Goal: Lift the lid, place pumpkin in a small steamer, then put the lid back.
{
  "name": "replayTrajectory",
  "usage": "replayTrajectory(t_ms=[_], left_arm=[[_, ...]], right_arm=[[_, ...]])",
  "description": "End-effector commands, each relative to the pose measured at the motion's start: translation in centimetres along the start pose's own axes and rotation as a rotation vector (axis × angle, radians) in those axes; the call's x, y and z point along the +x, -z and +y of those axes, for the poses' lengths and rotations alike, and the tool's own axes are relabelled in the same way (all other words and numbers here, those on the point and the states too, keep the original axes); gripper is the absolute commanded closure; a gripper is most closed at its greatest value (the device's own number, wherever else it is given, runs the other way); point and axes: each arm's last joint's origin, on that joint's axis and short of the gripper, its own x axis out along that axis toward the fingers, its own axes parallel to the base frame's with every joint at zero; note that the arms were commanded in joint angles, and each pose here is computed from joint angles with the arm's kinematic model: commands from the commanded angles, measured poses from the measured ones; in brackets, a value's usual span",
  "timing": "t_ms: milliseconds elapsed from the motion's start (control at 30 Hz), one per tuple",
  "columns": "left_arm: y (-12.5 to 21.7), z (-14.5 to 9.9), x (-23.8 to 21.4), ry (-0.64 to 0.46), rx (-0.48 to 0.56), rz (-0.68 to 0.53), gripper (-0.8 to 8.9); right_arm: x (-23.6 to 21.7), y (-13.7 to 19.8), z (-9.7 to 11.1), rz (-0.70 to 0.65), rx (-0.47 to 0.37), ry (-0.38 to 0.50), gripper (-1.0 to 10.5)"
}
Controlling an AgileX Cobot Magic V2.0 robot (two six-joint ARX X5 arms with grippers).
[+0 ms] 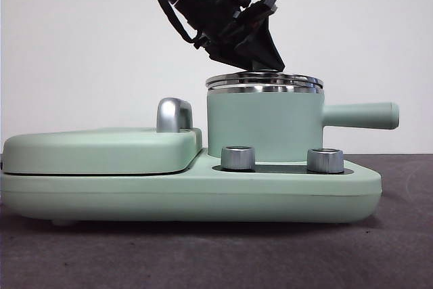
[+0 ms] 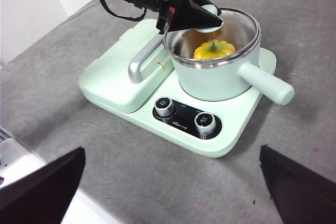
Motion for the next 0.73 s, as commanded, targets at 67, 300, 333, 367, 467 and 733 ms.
replayTrajectory(t_ms=[67,300,333,367,467,733], left_arm=[[-0.16,0.30,0.49,-0.004,0.009,-0.008,7.99],[-0.13,0.17,0.68,0.036,0.017,-0.020,7.99],[-0.12,0.14,0.76,0.037,0.019,-0.021,7.99],[-0.08,0.15,0.82,0.040,0.019,-0.021,7.99],[0.13,0.14,1.05,0.057,0.040,-0.016,7.98],[0.31,0.11,1.27,0.080,0.105,-0.018,7.98]], right_arm=[[-0.14,-0.18,0.06,-0.010,0.009,-0.002,4.2],[-0.14,-0.23,0.07,-0.016,0.011,-0.003,4.2],[-0.14,-0.23,0.07,-0.016,0.013,-0.004,4.2],[-0.14,-0.23,0.07,-0.015,0.016,-0.003,4.2],[-0.14,-0.22,0.07,-0.015,0.017,-0.004,4.2],[-0.14,-0.22,0.07,-0.015,0.034,-0.004,4.2]])
